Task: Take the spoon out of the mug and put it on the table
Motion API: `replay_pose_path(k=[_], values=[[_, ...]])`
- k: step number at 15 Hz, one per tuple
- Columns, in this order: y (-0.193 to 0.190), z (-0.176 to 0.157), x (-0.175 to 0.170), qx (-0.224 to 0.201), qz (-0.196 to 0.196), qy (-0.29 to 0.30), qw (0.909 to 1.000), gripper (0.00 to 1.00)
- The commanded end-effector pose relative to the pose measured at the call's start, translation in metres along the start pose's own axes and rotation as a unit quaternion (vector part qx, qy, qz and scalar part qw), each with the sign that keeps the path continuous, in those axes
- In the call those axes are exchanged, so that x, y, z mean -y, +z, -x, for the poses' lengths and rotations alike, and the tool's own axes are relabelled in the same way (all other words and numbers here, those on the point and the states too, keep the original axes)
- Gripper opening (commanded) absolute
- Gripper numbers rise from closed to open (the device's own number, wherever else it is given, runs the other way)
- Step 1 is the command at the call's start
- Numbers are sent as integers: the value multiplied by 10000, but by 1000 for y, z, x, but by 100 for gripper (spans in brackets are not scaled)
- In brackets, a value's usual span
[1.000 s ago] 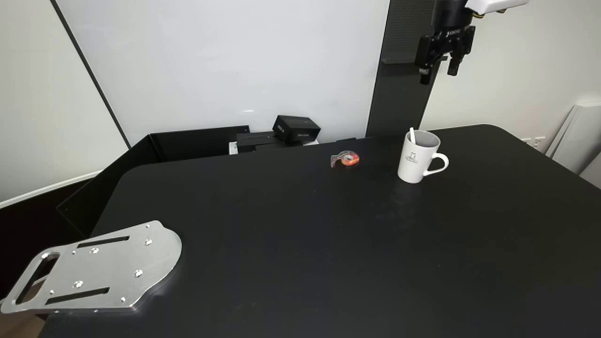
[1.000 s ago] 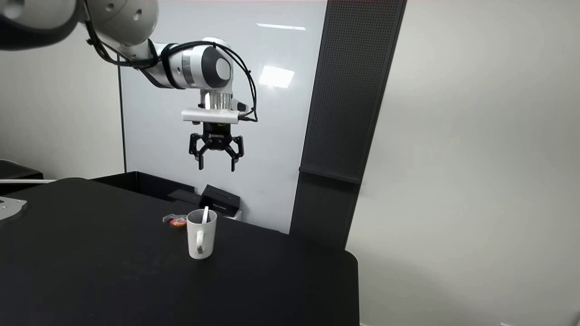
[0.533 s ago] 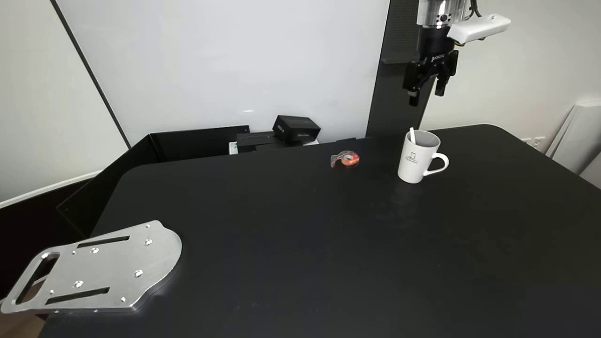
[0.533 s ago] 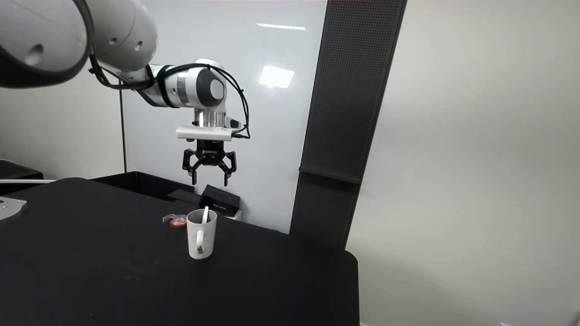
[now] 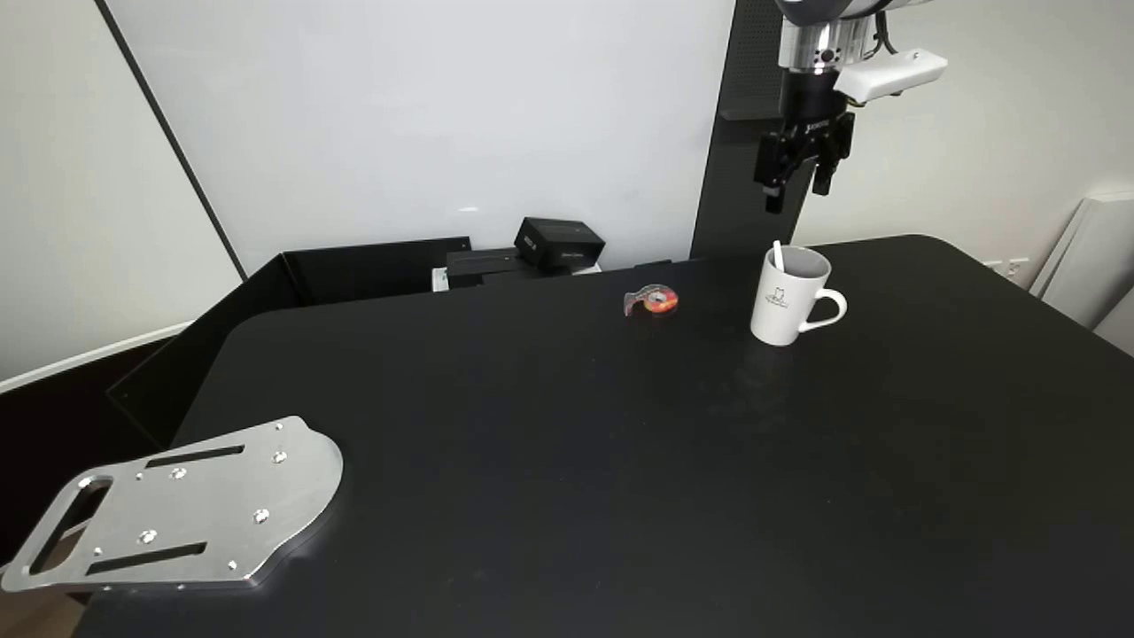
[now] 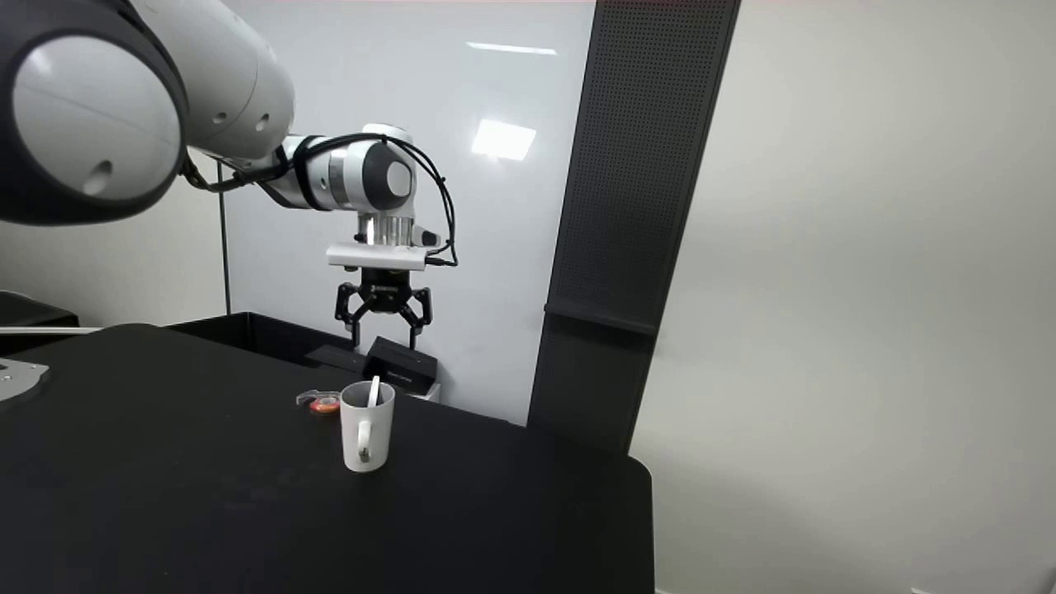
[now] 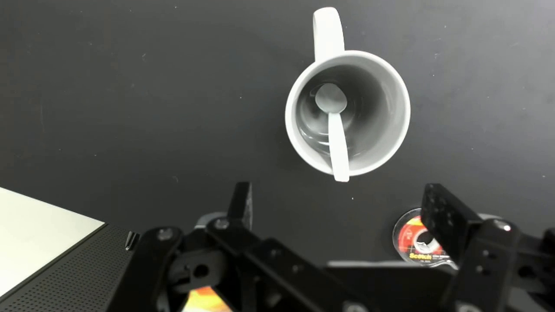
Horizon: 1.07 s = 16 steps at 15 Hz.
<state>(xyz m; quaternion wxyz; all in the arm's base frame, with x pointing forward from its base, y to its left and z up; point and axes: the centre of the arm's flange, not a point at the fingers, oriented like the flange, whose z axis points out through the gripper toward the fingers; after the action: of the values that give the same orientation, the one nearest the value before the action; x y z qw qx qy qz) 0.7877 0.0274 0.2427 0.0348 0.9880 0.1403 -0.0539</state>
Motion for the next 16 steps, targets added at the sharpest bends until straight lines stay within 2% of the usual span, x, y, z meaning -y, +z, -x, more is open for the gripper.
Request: replay_pose_path(k=[1,7,16], values=[[5,-40,-10,91,-184,-29,9998,100],[24,-44,-4,247,-271,-47,9993,100],[35,-50,4,180,-317,-147,9992,100]])
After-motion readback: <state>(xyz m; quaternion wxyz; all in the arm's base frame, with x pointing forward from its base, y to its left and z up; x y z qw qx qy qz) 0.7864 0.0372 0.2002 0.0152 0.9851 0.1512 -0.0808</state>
